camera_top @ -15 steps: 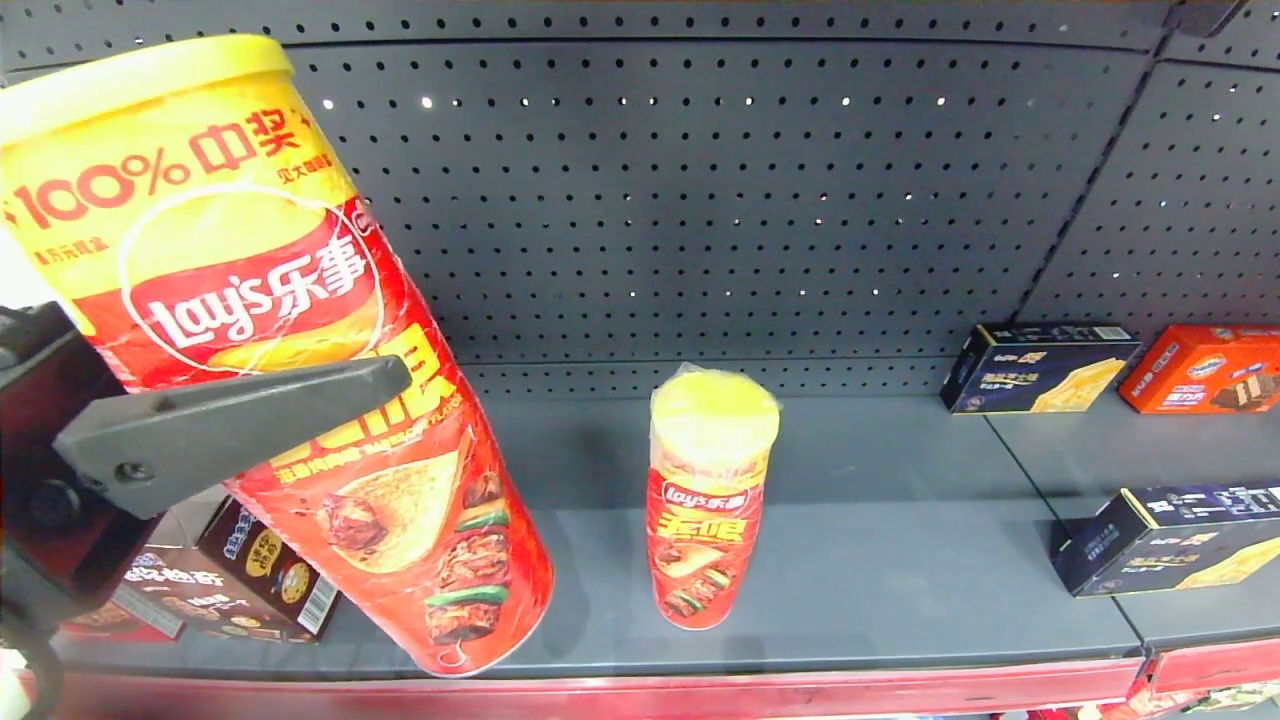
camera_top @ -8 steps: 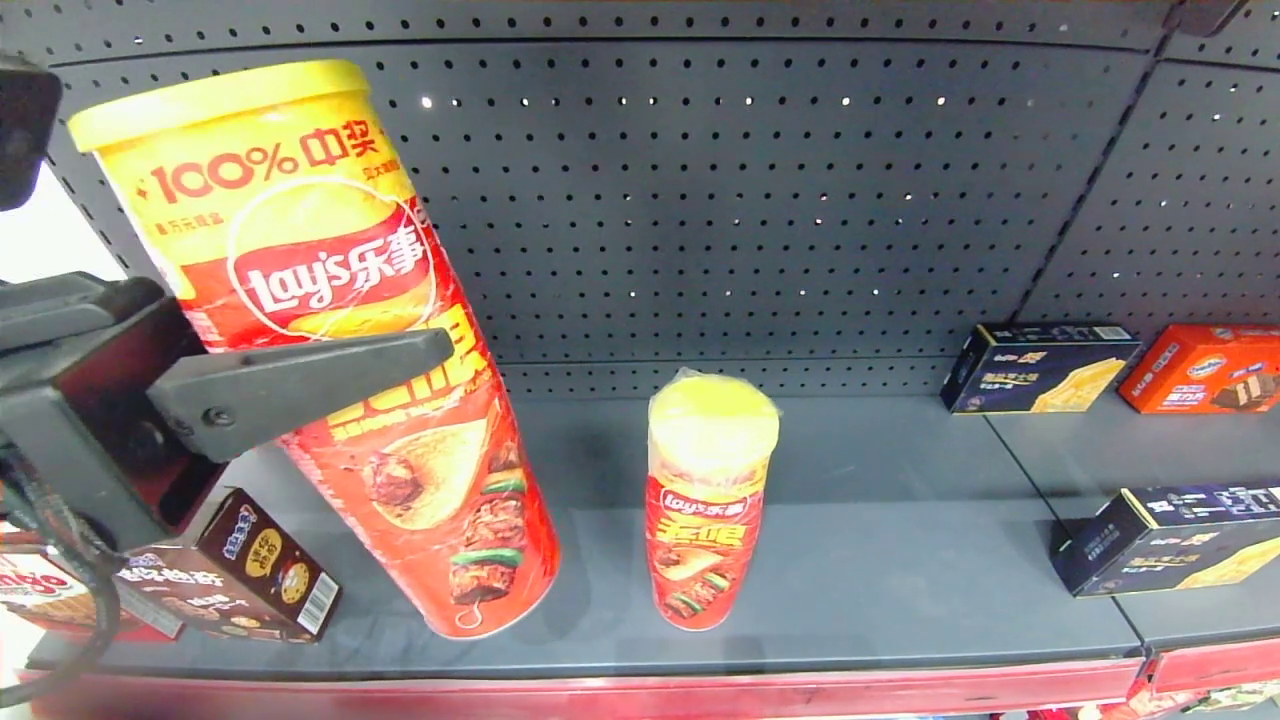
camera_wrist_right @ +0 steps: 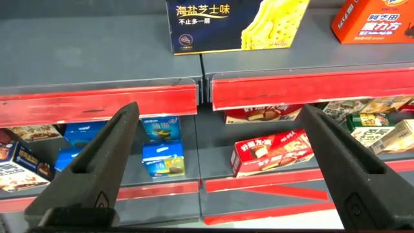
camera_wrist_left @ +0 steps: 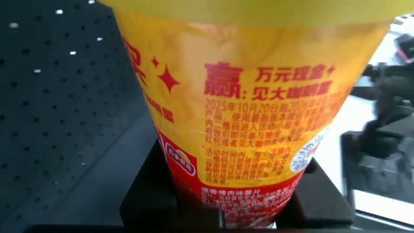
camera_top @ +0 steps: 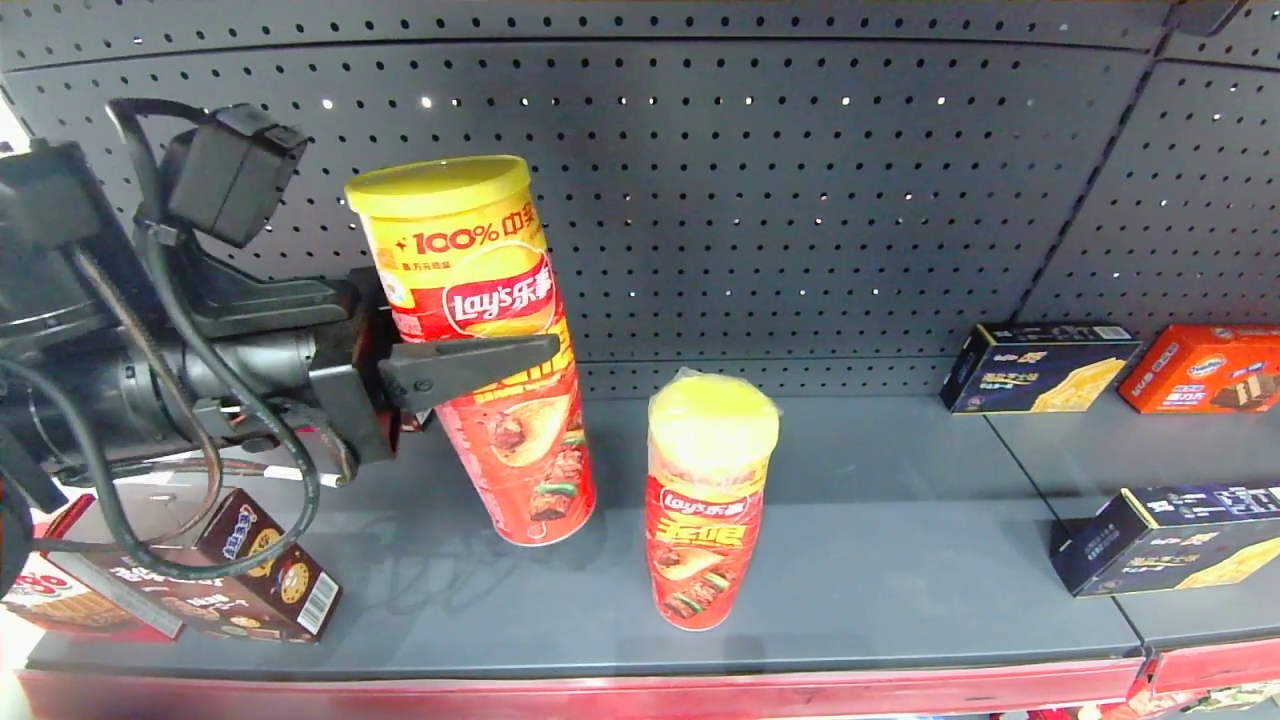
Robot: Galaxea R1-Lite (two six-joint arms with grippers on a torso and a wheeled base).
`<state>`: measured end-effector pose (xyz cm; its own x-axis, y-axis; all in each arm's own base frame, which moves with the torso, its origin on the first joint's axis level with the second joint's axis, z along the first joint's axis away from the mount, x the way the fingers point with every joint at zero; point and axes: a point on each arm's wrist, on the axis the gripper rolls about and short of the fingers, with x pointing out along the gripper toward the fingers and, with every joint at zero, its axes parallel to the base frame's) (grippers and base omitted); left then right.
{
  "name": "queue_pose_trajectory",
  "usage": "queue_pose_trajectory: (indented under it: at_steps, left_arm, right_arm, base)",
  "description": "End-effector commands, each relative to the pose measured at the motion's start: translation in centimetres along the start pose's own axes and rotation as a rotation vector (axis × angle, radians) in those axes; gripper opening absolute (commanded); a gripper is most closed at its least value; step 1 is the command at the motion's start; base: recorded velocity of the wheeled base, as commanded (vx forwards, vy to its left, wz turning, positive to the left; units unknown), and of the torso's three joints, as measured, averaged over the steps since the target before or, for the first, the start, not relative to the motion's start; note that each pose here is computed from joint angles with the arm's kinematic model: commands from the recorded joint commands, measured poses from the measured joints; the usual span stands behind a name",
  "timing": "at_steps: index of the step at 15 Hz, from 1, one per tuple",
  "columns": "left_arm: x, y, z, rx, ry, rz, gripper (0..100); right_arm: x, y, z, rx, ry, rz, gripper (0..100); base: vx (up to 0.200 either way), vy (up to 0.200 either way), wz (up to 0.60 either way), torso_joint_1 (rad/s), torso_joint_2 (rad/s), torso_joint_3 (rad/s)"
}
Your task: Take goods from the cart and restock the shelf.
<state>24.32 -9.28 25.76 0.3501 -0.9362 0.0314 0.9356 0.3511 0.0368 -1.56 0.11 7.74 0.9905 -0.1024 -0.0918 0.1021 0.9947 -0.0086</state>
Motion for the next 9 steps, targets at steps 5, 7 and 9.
queue_pose_trajectory:
  at_steps: [5, 7, 9]
  left_arm:
    - [2.6, 4.0, -1.3, 0.001, 0.024, 0.011, 0]
    - [3.6, 5.6, -1.6, -0.011, 0.031, 0.023, 0]
    - [4.5, 7.5, -1.7, 0.008, 0.022, 0.054, 0]
  right_arm:
    - [0.0, 0.0, 0.0, 0.0, 0.005, 0.0, 100]
    - [0.0, 0.0, 0.0, 0.0, 0.005, 0.0, 100]
    - [0.0, 0.0, 0.0, 0.0, 0.005, 0.0, 100]
  base:
    - [0.0, 0.0, 0.0, 0.0, 0.0, 0.0]
    - [0.0, 0.0, 0.0, 0.0, 0.0, 0.0]
    - [0.0, 0.0, 0.0, 0.0, 0.0, 0.0]
